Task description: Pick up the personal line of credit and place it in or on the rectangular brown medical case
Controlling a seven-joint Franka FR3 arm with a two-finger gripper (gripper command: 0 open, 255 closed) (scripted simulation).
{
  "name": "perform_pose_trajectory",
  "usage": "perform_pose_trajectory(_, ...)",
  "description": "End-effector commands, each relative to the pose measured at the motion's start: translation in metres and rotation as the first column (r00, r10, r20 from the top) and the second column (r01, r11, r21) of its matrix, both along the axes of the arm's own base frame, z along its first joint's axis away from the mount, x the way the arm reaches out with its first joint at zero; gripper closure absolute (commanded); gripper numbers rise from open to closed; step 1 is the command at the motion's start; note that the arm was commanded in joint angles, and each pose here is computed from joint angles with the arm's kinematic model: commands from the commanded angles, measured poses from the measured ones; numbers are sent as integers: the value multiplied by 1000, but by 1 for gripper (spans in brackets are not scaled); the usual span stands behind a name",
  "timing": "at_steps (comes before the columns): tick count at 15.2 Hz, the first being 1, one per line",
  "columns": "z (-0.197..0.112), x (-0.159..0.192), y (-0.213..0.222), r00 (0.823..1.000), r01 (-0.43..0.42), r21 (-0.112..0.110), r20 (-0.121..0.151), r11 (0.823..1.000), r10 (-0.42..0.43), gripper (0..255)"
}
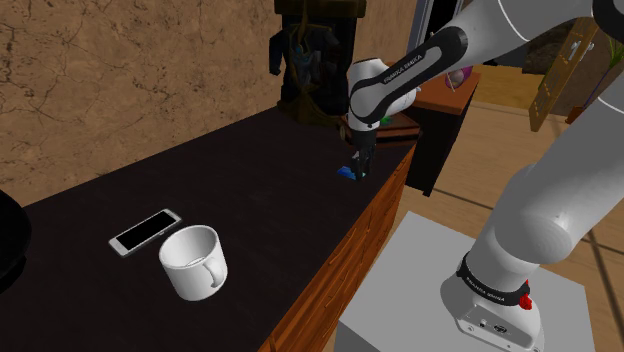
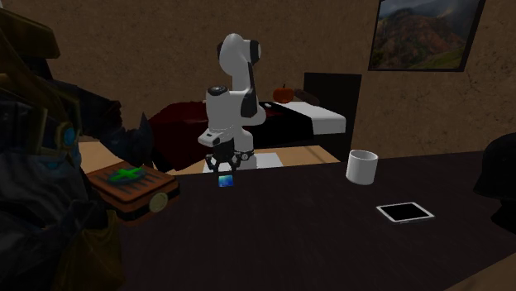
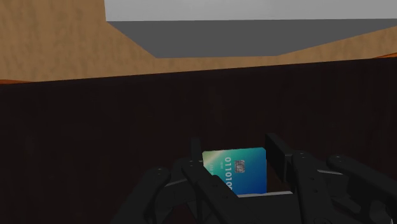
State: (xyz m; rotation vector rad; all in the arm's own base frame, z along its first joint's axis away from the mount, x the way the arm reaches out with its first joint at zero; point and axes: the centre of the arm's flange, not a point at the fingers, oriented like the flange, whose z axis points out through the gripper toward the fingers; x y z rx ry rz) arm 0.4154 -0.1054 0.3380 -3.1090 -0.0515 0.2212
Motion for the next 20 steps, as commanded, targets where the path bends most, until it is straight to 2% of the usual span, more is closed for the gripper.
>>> perform_pose_trajectory(1,-2,0,1,1000,-1,1,-4,1000,1,255)
perform_pose_trajectory(6,-2,-1,2,1000,-1,1,-4,1000,1,255)
perform_pose_trajectory(20,72,-1,2,1000,-1,1,-4,1000,1,255)
